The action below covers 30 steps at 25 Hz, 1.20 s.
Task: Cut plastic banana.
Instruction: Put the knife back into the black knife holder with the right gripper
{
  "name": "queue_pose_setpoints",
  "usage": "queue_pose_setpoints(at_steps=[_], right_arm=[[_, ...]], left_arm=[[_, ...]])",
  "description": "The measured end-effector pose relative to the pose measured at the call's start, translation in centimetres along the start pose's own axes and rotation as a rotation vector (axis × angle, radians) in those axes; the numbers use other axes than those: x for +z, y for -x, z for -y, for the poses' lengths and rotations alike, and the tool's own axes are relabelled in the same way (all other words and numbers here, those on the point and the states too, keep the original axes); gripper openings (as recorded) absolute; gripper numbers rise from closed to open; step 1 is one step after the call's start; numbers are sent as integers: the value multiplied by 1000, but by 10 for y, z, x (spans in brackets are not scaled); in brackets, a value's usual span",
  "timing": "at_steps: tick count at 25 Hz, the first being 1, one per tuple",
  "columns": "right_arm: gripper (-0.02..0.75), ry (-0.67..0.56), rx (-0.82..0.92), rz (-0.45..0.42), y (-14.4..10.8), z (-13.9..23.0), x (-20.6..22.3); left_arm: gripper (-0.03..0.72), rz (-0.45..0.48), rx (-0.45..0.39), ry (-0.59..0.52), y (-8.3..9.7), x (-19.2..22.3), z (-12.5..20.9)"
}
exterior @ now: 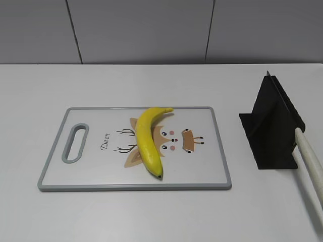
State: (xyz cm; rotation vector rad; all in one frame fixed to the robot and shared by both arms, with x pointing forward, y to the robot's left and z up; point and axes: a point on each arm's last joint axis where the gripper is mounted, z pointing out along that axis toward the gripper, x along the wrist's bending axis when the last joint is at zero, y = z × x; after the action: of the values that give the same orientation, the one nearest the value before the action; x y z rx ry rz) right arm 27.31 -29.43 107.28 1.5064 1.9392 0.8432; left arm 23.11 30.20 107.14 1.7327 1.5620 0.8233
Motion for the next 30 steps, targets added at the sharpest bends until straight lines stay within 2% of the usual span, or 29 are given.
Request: queue_pose_setpoints(at_steps=[5,8,15,23,30], right_arm=[[587,19,-8,-30,-2,25,-6],[587,76,-20,-59,-5,32,-14],[587,183,-43,-68,-5,43,-26],[587,199,-46,-71,-5,45,-28],[587,272,-44,-79,-7,40,-20]], left_arm=[[588,-3,1,92,0,-11,12],[588,-3,1,87,0,-8,16],[588,4,20,40,1,4,22],[575,-1,24,152,1,7,13],[559,3,23,125,1,15,18]])
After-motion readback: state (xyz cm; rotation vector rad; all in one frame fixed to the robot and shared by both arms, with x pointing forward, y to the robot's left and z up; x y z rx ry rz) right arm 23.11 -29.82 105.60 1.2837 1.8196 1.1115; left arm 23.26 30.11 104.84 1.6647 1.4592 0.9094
